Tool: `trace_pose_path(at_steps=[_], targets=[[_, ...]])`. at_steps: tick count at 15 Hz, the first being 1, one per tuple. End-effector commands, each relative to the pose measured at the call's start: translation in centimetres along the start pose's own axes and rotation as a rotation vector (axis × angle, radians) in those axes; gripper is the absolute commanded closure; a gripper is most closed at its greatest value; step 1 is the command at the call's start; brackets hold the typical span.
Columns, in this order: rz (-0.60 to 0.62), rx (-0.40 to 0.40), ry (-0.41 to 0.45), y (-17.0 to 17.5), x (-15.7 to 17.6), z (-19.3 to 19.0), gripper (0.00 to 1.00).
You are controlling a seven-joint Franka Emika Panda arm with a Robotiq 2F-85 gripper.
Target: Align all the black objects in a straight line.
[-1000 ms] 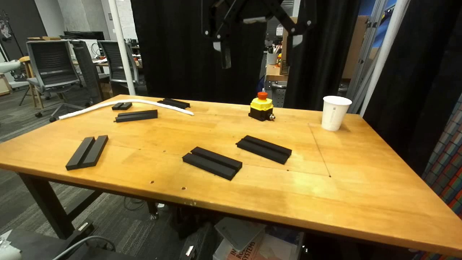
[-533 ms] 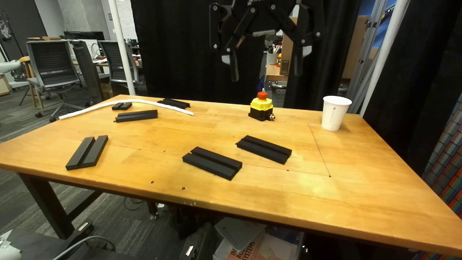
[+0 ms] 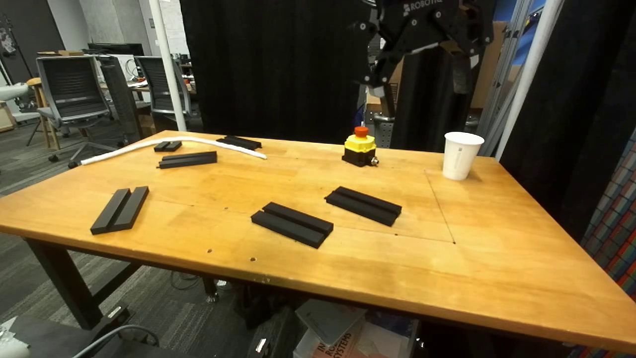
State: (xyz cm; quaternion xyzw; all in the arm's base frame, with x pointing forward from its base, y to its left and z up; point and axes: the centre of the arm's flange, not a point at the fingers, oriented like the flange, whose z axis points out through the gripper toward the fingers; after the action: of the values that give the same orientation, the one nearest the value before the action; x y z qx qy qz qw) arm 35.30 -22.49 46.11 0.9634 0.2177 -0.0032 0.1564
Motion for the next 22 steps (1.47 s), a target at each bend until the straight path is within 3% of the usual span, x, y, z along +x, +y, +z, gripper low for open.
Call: trace_pose_path(at_steps=[1, 5, 10, 15, 22], targets=[[-0.086, -0.038, 0.175, 2.4, -0.4, 2.3, 0.00], [-0.136, 0.033, 0.354, 4.4, -0.4, 5.8, 0.00], [-0.306, 0.182, 0.421, 3.9, 2.4, 8.4, 0.00], [-0.443, 0.239, 0.355, 2.4, 6.6, 11.0, 0.00], [-0.513, 0.245, 0.250, 1.8, 11.1, 15.8, 0.00]])
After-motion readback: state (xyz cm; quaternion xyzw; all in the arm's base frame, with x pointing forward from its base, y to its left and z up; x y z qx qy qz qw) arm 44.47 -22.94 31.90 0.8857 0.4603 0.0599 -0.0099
